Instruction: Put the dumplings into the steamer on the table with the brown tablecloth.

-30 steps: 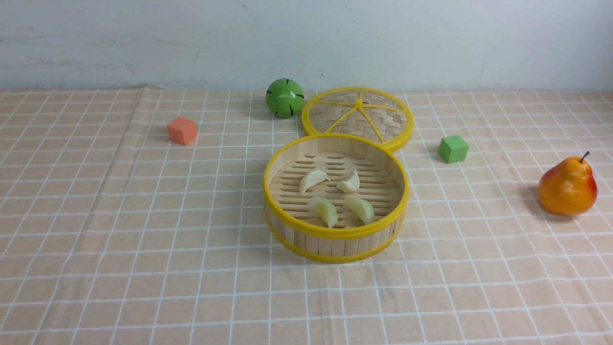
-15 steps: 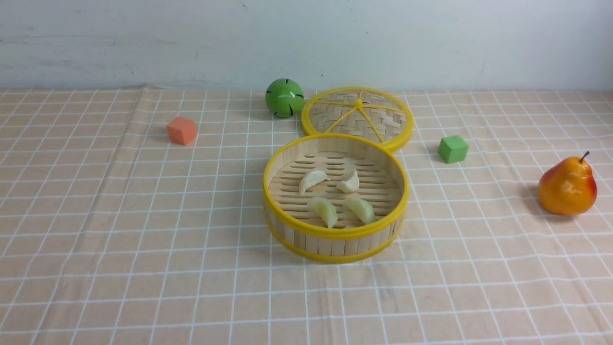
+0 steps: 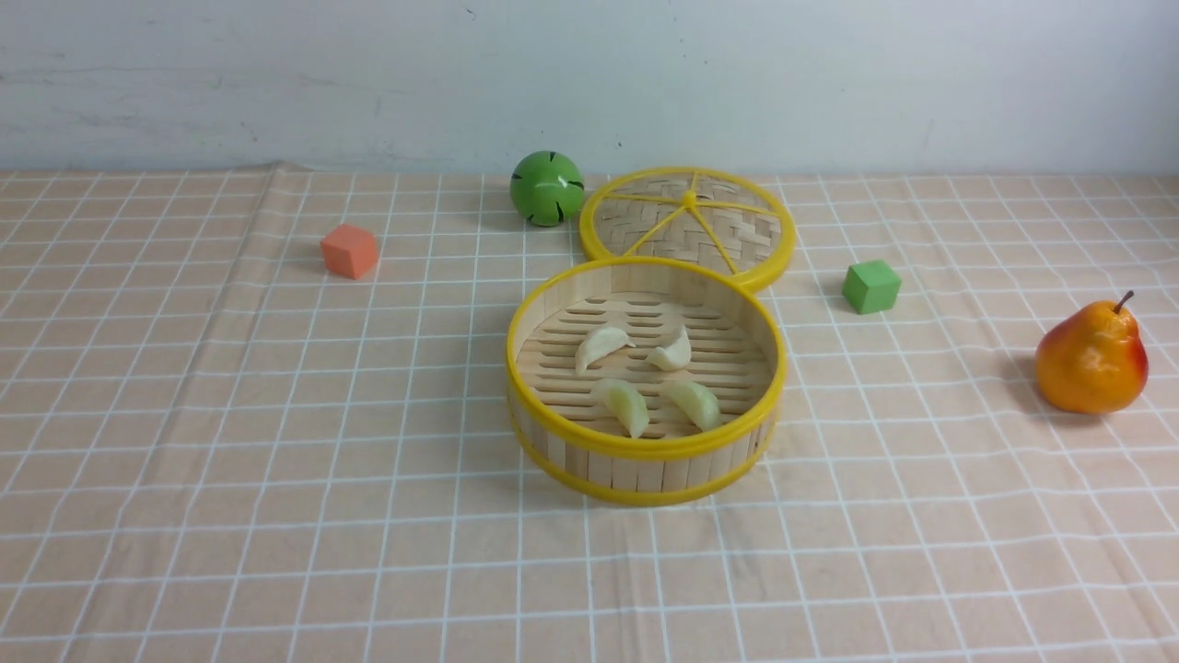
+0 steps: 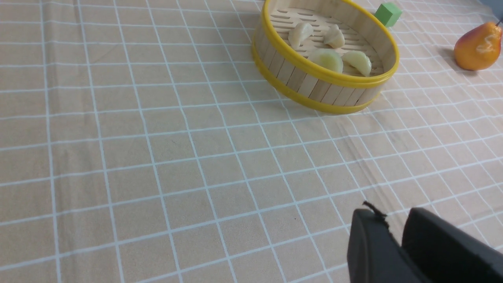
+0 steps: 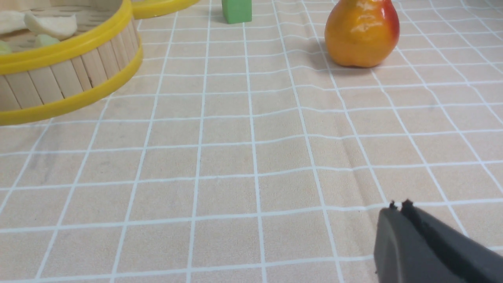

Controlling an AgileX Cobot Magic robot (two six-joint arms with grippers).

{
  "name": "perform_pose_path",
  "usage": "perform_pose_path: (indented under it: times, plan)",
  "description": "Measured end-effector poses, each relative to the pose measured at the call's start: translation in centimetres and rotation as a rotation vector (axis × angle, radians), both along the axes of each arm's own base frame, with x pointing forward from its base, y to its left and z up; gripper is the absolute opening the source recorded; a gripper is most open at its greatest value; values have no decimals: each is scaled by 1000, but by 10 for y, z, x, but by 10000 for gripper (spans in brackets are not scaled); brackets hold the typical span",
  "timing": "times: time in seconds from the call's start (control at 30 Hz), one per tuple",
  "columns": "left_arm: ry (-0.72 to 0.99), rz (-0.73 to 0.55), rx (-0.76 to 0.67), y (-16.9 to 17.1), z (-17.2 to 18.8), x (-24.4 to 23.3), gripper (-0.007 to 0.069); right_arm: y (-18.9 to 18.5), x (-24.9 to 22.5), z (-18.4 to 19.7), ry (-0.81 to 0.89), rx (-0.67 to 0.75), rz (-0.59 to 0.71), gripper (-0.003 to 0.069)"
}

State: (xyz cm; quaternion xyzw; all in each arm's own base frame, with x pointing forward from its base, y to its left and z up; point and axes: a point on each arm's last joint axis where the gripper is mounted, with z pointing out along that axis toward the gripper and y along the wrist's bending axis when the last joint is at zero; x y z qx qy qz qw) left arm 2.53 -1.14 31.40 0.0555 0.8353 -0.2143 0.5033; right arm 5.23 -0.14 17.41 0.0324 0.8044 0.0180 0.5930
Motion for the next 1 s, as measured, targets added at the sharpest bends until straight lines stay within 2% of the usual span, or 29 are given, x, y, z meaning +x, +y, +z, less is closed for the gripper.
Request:
perform_pose_path:
  times: [0.13, 0.27, 0.47, 0.57, 0.7, 0.83, 1.0]
  plan:
    - [-11, 4, 6, -1, -3, 3, 127, 0, 0, 0, 0, 0, 0, -13]
    - [-127, 25, -35, -6, -15, 16, 108, 0, 0, 0, 0, 0, 0, -13]
    - [-382, 210, -130, -3, -54, 32, -14, 0, 0, 0, 1, 0, 0, -10]
    - [-435, 323, -153, 3, -80, 33, -13, 0, 0, 0, 1, 0, 0, -8]
    - [-415, 417, -136, 9, -106, 31, -13, 0, 0, 0, 1, 0, 0, -5]
    - [-268, 501, -85, 13, -128, 31, -13, 0, 0, 0, 1, 0, 0, -1]
    - [-162, 503, -5, 14, -139, 29, -13, 0, 0, 0, 1, 0, 0, 1]
